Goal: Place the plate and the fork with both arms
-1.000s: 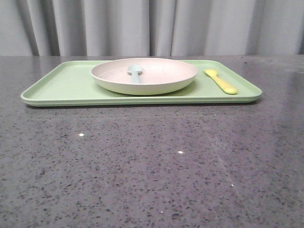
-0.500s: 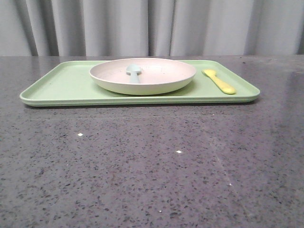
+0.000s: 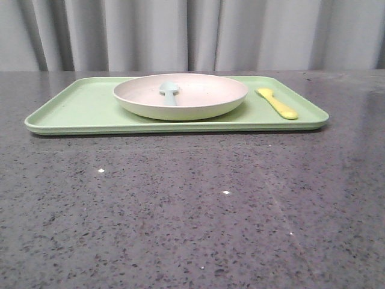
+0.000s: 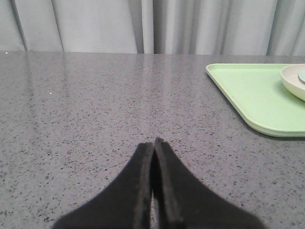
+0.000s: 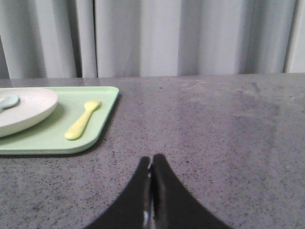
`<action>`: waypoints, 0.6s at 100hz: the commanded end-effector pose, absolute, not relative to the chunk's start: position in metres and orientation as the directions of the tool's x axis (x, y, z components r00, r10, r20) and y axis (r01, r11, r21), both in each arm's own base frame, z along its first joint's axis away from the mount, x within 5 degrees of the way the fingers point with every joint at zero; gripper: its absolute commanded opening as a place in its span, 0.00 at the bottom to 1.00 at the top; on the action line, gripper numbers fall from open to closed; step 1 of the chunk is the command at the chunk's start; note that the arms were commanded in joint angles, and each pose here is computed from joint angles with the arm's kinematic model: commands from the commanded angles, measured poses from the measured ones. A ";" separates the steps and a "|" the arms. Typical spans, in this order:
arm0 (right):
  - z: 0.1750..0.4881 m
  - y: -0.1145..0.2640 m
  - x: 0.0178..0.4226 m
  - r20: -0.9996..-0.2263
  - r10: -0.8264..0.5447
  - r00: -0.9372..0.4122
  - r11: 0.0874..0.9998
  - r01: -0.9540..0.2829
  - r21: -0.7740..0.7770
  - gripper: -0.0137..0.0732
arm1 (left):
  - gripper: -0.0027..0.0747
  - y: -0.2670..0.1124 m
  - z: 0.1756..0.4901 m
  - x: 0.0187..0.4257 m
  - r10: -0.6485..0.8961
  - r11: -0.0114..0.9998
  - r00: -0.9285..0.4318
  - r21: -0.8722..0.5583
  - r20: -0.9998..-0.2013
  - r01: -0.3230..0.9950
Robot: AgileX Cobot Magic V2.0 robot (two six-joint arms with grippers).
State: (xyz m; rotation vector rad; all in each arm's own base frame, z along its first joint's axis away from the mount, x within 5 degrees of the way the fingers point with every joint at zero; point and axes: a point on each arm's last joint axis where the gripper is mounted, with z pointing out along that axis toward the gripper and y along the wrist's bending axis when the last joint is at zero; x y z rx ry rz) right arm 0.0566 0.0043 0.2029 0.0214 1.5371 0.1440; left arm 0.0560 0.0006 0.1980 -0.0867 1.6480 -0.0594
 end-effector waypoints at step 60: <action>0.213 0.004 0.053 -0.983 0.108 0.151 0.992 -0.086 0.096 0.08 | 0.01 0.001 0.204 0.054 -0.096 0.995 0.033 -0.097 -0.995 -0.014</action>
